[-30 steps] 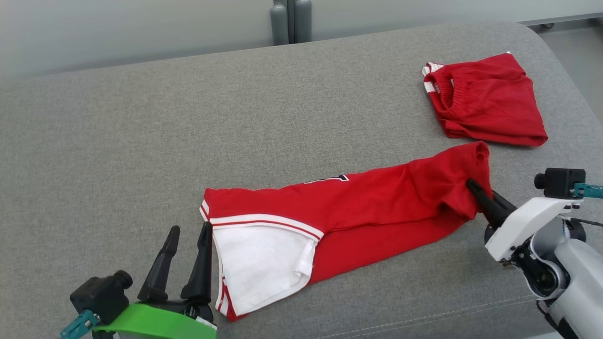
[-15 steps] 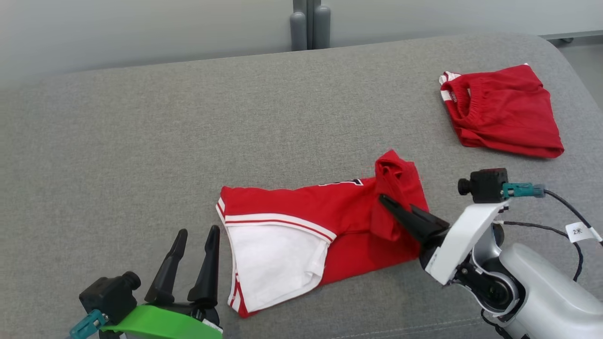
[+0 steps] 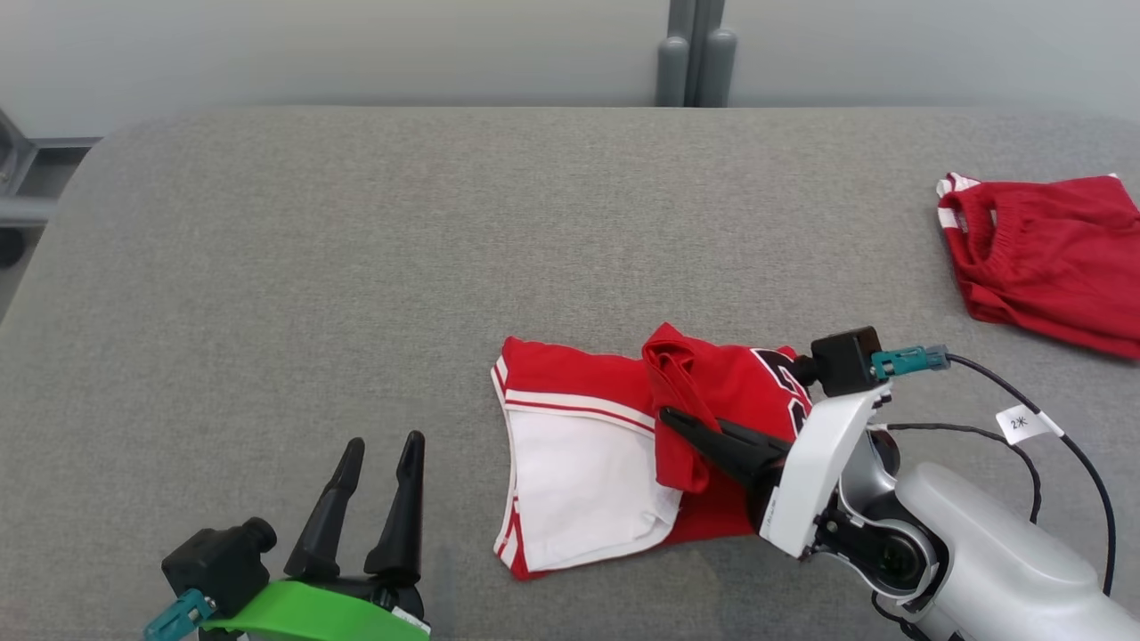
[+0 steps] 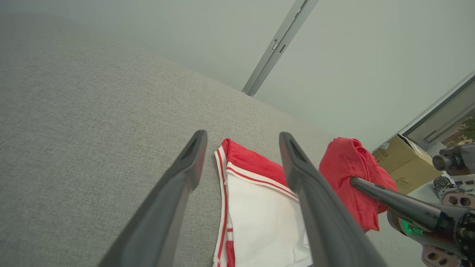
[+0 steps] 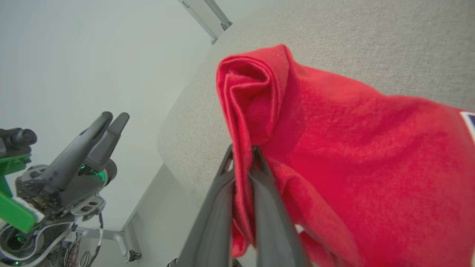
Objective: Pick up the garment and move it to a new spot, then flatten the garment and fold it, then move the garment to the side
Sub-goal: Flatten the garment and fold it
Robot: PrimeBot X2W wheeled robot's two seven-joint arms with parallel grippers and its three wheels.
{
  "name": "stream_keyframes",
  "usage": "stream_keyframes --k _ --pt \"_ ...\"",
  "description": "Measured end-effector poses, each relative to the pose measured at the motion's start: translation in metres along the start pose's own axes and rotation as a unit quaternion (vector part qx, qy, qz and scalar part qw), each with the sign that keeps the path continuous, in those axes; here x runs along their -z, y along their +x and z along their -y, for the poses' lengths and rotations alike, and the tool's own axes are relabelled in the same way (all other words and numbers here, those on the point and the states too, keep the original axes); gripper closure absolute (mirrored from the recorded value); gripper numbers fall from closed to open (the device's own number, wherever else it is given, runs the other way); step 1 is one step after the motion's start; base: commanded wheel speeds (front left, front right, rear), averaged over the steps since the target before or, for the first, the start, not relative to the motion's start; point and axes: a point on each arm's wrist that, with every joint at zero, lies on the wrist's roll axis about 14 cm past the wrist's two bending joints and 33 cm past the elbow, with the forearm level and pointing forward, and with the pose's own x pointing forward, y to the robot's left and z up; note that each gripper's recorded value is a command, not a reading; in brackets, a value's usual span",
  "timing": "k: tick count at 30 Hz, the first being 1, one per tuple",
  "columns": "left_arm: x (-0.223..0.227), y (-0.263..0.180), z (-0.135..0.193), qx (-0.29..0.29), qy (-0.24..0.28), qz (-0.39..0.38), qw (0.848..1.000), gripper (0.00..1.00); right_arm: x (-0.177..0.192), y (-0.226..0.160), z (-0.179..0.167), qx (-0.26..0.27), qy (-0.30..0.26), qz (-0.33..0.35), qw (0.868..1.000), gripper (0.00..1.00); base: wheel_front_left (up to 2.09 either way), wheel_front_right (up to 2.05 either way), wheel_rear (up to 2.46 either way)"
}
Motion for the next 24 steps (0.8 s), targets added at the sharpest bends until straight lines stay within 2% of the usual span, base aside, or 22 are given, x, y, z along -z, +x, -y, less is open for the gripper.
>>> stream_keyframes --k 5,12,17,18,19,20,21,22,24 --pt "-0.010 -0.011 -0.012 -0.024 -0.004 0.019 1.000 0.00 0.011 0.013 0.006 0.003 0.003 -0.027 1.000 1.00 0.00 0.00 0.00" --pt "-0.020 -0.026 -0.027 -0.056 -0.005 0.043 0.997 0.00 0.026 0.037 -0.006 -0.016 -0.004 -0.070 0.997 1.00 0.00 0.00 0.00" --pt "-0.029 -0.034 -0.037 -0.074 -0.009 0.065 0.995 0.00 0.034 0.051 -0.010 -0.023 -0.021 -0.099 0.995 0.92 0.00 0.00 0.00" --pt "-0.031 -0.035 -0.038 -0.077 -0.009 0.068 0.995 0.00 0.035 0.053 -0.011 -0.023 -0.023 -0.102 0.994 0.88 0.00 0.00 0.00" --pt "-0.031 -0.035 -0.038 -0.077 -0.009 0.068 0.995 0.00 0.035 0.053 -0.011 -0.023 -0.023 -0.102 0.994 0.79 0.00 0.00 0.00" --pt "-0.032 -0.036 -0.038 -0.078 -0.010 0.069 0.995 0.00 0.036 0.055 -0.011 -0.021 -0.024 -0.104 0.994 0.63 0.00 0.00 0.00" --pt "-0.032 -0.036 -0.039 -0.078 -0.011 0.070 0.994 0.00 0.037 0.056 -0.009 -0.018 -0.027 -0.106 0.994 0.55 0.00 0.00 0.00" --pt "-0.032 -0.036 -0.039 -0.078 -0.011 0.070 0.994 0.00 0.038 0.056 -0.006 -0.013 -0.032 -0.109 0.993 0.02 0.00 0.00 0.00" --pt "-0.032 -0.036 -0.039 -0.079 -0.011 0.071 0.994 0.00 0.038 0.057 0.000 -0.005 -0.036 -0.111 0.993 0.00 0.00 0.00 0.00"
